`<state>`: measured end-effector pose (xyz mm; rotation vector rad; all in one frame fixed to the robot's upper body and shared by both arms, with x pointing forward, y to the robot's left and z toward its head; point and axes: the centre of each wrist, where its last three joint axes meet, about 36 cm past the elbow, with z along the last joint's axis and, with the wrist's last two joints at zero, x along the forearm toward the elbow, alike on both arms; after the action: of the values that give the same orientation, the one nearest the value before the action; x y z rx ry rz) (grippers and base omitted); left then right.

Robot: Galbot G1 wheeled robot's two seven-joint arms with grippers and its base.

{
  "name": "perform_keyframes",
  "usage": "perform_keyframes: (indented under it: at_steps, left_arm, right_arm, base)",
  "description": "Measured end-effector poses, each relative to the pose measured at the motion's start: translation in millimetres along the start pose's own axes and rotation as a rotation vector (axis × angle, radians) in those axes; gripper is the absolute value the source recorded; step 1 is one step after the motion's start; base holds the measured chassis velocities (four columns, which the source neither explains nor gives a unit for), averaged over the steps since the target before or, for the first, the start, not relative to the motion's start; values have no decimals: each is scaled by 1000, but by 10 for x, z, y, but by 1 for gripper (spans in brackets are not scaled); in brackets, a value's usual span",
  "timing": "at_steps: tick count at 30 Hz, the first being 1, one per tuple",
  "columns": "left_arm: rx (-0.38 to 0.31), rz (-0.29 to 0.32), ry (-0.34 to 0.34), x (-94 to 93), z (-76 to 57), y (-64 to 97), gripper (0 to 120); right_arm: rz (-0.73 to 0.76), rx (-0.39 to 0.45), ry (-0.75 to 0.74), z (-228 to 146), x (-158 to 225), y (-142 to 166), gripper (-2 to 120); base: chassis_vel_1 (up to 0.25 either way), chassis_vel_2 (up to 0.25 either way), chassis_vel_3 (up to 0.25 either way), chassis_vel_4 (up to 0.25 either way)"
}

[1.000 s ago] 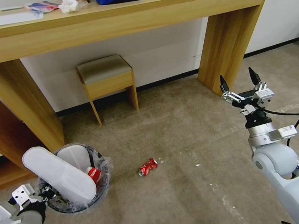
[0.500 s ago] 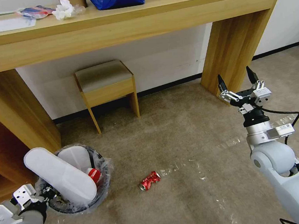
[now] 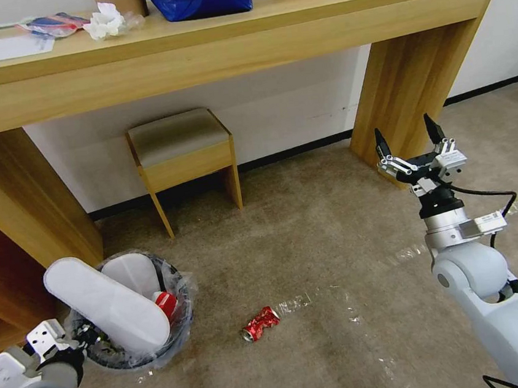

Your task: Pick up the trash bin and place the garbage on the floor into it.

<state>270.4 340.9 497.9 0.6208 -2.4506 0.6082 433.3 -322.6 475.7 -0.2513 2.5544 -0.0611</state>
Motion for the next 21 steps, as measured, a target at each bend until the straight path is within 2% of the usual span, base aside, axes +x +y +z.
perform_keyframes:
  at_steps: [15,21]
  left_arm:
    - [22,26,14,-22,-3,-34,0]
    - [68,42,44,16,-47,-49,0]
  right_arm:
    - [-18,-2,-13,31,-13,3,99]
    - [-44,-10,-17,59,-35,26,99]
  base:
    - [0,0,0,0]
    - [0,0,0,0]
